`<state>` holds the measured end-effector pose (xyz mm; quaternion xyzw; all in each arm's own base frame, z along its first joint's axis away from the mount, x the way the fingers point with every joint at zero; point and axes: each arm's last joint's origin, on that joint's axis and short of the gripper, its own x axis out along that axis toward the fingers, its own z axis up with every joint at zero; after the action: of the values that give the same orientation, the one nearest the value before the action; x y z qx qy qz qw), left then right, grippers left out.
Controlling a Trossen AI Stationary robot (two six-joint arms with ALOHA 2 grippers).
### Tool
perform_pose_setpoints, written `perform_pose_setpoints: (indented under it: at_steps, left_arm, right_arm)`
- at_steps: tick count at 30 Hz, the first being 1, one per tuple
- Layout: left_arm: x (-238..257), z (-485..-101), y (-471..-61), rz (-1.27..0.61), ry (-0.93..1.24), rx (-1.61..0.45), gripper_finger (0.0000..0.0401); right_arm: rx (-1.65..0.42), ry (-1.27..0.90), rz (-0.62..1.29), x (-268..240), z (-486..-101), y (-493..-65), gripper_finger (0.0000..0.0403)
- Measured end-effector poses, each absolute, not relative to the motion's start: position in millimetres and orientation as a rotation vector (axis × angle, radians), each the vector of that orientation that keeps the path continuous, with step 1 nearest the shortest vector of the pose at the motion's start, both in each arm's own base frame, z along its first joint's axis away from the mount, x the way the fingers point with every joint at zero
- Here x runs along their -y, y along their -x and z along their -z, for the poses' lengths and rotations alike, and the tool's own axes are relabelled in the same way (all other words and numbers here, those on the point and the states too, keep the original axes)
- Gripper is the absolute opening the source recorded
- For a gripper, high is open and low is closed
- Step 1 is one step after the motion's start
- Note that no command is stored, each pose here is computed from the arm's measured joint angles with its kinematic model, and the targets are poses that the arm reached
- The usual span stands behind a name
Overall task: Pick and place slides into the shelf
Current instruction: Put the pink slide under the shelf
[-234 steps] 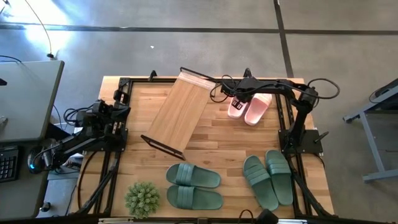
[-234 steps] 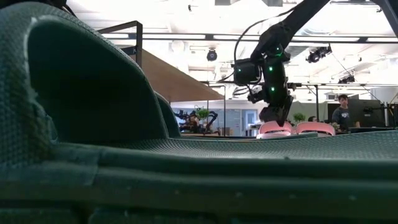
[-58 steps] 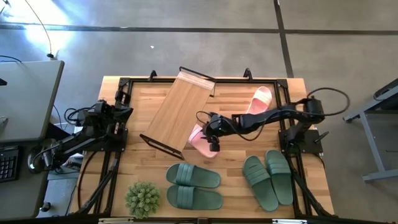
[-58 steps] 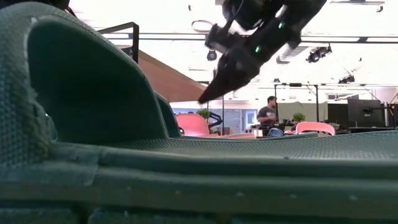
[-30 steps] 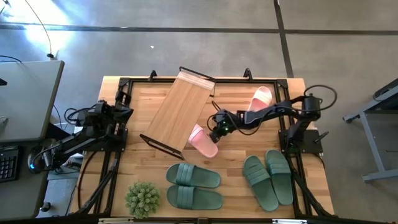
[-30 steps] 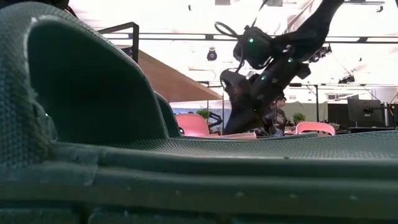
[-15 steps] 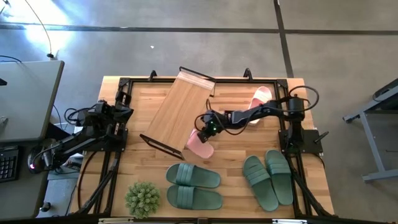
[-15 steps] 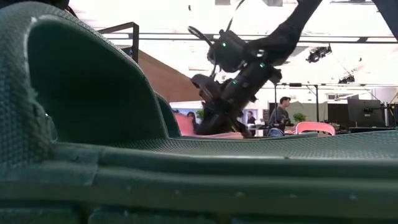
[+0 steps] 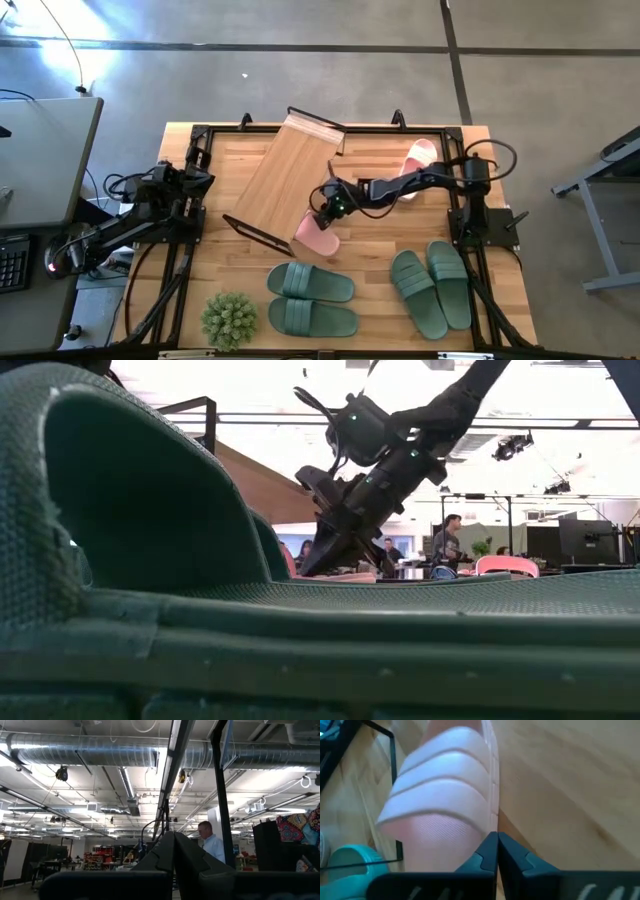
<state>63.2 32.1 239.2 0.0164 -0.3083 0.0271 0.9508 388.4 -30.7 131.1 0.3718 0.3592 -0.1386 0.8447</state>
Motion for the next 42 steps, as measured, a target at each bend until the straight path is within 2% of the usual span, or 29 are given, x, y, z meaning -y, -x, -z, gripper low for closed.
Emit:
perform_pose_setpoints:
  at_steps: [6, 14, 20, 31, 42]
  left_arm:
    - [-32, -239, -63, -0.059, -0.044, 0.627, 0.0001]
    - [-32, -239, -63, -0.057, -0.038, 0.627, 0.0001]
    - [-32, -239, -63, -0.057, -0.037, 0.627, 0.0001]
    - [-32, -239, -64, -0.056, -0.04, 0.619, 0.0001]
    - [-33, -237, -64, -0.061, -0.052, 0.605, 0.0001]
  right_arm:
    - [-0.809, -0.701, 0.345, 4, -125, -384, 0.0]
    - [-0.744, -0.684, 0.46, -27, -114, -369, 0.0]
    - [-0.62, -0.717, 0.586, -43, -131, -337, 0.0]
    - [-0.629, -0.866, 0.492, -123, -136, -290, 0.0]
    - [-0.629, -0.917, 0.458, -120, -135, -303, 0.0]
